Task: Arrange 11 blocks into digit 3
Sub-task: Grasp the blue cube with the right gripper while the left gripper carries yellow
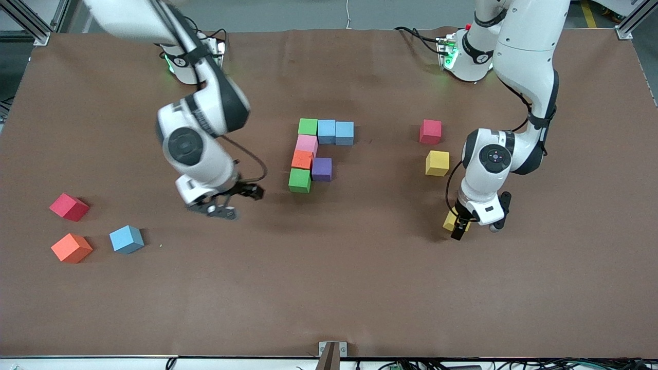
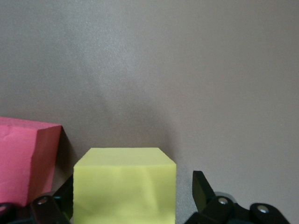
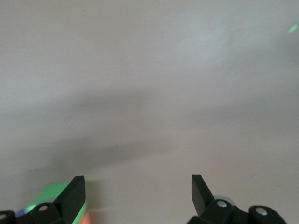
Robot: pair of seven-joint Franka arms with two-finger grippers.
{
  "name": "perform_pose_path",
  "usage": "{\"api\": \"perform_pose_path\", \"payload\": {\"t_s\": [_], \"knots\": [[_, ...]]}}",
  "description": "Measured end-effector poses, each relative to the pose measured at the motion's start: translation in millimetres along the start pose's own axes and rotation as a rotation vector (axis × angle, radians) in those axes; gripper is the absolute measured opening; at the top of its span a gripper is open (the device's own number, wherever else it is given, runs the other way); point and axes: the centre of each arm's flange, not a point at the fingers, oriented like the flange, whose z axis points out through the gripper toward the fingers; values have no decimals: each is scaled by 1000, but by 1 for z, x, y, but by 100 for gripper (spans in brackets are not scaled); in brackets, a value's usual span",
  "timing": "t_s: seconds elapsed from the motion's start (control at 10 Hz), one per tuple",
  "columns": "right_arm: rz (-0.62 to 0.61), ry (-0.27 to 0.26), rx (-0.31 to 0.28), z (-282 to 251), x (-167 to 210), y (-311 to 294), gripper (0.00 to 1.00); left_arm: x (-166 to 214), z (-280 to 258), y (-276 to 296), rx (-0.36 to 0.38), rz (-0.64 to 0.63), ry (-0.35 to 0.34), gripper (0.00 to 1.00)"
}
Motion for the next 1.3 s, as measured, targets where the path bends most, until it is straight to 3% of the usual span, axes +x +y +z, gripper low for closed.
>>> {"api": "perform_pose_path", "payload": {"t_s": [0.1,0.3,0.4,0.7,1.0,1.3], "knots": [[-27,2,1,10,23,49,100,1,0,0,-1,-4,0,97],[-63,50,12,27,54,130,100,0,-4,4,-9,-4,0,69],[-78,79,-1,33,61,158,100,-1,-4,5,-10,-6,-1,66],[-236,142,-39,44,74,218,100,-31,-9,14,-4,-78,-30,63],[-375,207,-52,51,89,266,100,-123,-28,29,87,-193,-55,63],[-518,222,-69,57,103,273,100,-200,-39,20,167,-318,-14,63]]}}
